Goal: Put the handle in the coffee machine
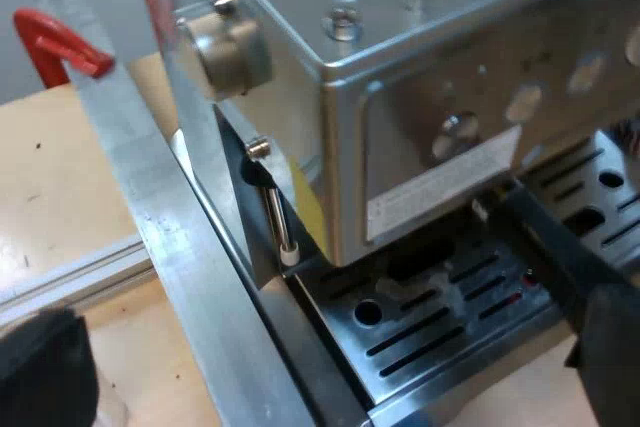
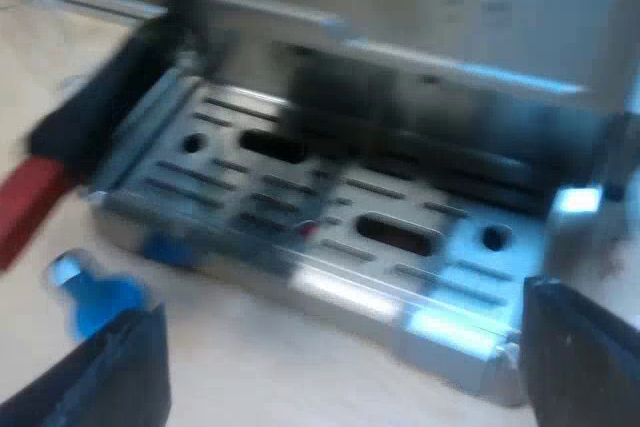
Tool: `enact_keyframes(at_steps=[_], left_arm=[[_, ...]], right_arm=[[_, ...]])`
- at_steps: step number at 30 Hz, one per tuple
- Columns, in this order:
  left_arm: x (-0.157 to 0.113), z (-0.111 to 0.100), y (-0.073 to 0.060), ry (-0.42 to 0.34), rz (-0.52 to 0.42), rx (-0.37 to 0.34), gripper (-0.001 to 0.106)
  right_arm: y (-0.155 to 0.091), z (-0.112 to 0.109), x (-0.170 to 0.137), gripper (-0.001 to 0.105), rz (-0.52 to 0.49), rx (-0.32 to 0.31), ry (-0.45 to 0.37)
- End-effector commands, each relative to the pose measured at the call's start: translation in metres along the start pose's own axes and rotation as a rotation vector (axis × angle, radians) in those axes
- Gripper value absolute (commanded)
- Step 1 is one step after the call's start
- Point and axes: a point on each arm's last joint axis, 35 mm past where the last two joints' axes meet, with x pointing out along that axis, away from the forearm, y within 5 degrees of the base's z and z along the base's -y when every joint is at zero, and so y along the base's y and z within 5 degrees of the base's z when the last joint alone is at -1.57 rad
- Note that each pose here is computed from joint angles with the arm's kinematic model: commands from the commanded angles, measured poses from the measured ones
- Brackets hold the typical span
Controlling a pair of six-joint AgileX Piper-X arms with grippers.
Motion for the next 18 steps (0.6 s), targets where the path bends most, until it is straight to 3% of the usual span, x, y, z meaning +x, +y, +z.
enact_keyframes(at_steps=[1, 4, 10, 16, 18], left_arm=[[-0.008, 0.009, -0.001, -0.049, 0.061, -0.025, 0.103], [-0.016, 0.018, -0.002, -0.080, 0.114, -0.017, 0.103], [-0.038, 0.033, -0.010, -0.167, 0.115, 0.011, 0.103], [-0.053, 0.027, -0.015, -0.192, 0.115, 0.019, 0.103], [-0.055, 0.027, -0.016, -0.200, 0.115, 0.022, 0.103]], right_arm=[[-0.033, 0.007, 0.003, 0.073, -0.051, 0.067, 0.029], [-0.060, 0.003, 0.004, 0.073, -0.143, 0.120, 0.053], [-0.105, -0.015, -0.003, 0.073, -0.251, 0.220, 0.123], [-0.132, -0.031, -0.025, 0.073, -0.358, 0.286, 0.147], [-0.133, -0.032, -0.029, 0.073, -0.372, 0.281, 0.142]])
